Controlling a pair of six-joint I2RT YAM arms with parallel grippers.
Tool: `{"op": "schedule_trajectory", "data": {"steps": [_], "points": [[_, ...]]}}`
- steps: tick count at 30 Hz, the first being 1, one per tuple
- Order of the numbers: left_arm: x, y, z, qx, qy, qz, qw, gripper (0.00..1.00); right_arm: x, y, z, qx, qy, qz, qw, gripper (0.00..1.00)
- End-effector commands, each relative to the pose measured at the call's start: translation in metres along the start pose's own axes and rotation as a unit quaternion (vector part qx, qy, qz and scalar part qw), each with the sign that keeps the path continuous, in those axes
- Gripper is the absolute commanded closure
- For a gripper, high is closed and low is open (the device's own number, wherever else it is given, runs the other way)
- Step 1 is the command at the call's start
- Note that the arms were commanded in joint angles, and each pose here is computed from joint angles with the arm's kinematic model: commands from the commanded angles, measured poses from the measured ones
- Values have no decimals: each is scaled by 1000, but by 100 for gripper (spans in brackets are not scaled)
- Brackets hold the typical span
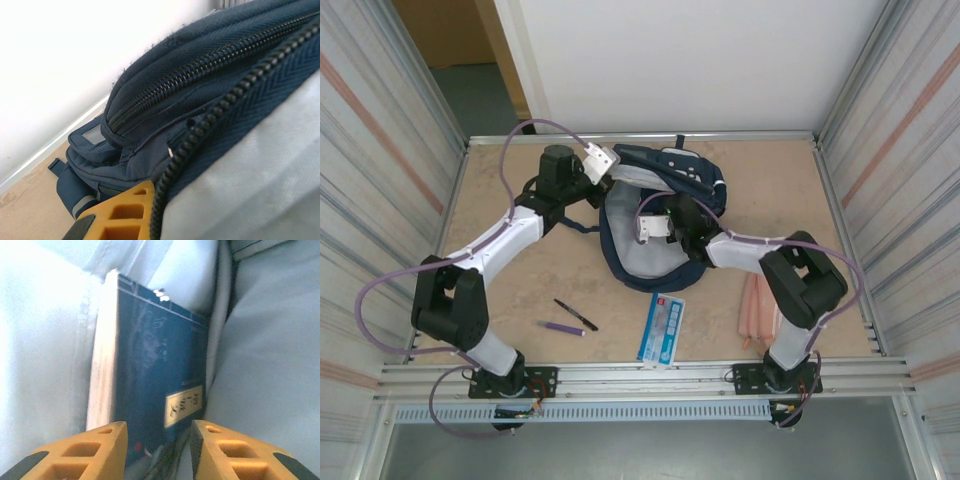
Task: Pack the student bag
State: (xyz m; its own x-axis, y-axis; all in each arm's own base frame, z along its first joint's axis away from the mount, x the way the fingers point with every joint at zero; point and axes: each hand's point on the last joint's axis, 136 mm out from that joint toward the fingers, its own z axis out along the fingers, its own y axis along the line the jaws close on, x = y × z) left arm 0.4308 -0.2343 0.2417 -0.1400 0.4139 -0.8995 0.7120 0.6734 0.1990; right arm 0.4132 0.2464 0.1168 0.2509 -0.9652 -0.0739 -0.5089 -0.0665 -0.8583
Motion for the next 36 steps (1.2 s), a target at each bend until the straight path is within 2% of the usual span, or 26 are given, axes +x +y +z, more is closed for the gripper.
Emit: {"op": "schedule_trajectory", "data": {"steps": [1, 5, 8, 9, 10, 14, 18, 21, 23, 26, 28, 30, 33, 34, 36], "points": [[-22, 13, -4, -18, -35, -16, 999, 100, -6, 2, -13, -42, -17, 33, 998, 63], [-12, 15, 1, -30, -31, -31, 999, 100, -16, 15, -31, -79, -36, 38, 996, 63], [-5, 13, 4, -25, -10, -34, 999, 100, -49, 27, -67, -127, -121, 69, 982, 63], [-1, 14, 4, -31, -5, -36, 999, 98, -64, 32, -84, -151, -161, 67, 973, 31], [4, 13, 7, -35, -3, -36, 999, 97, -76, 30, -95, -149, -182, 70, 969, 6], [19, 13, 20, -34, 9, -50, 998, 92, -109, 16, -133, -127, -236, 82, 960, 7], [29, -2, 29, -14, 25, -48, 998, 73, -128, -6, -178, -117, -308, 127, 936, 7], [29, -2, 29, -11, 27, -50, 998, 65, -121, -30, -210, -102, -344, 208, 910, 7], [28, -6, 25, -1, 34, -50, 998, 59, -105, -47, -216, -84, -348, 296, 885, 6], [30, -13, 11, 5, 47, -65, 997, 55, -61, -71, -204, -72, -292, 479, 825, 1], [35, -12, -5, -23, 74, -93, 993, 54, -37, -69, -195, -119, -246, 584, 764, 1], [43, -19, -19, -44, 99, -87, 990, 51, -20, -63, -186, -155, -203, 657, 709, 1], [51, -31, -35, -78, 102, -58, 990, 44, 32, -46, -162, -118, -56, 781, 611, 1], [53, -34, -38, -87, 96, -50, 990, 44, 39, -39, -159, -128, -31, 795, 592, 1], [62, -35, -44, -110, 87, -49, 989, 43, 40, -25, -151, -177, -16, 806, 565, 1]]}}
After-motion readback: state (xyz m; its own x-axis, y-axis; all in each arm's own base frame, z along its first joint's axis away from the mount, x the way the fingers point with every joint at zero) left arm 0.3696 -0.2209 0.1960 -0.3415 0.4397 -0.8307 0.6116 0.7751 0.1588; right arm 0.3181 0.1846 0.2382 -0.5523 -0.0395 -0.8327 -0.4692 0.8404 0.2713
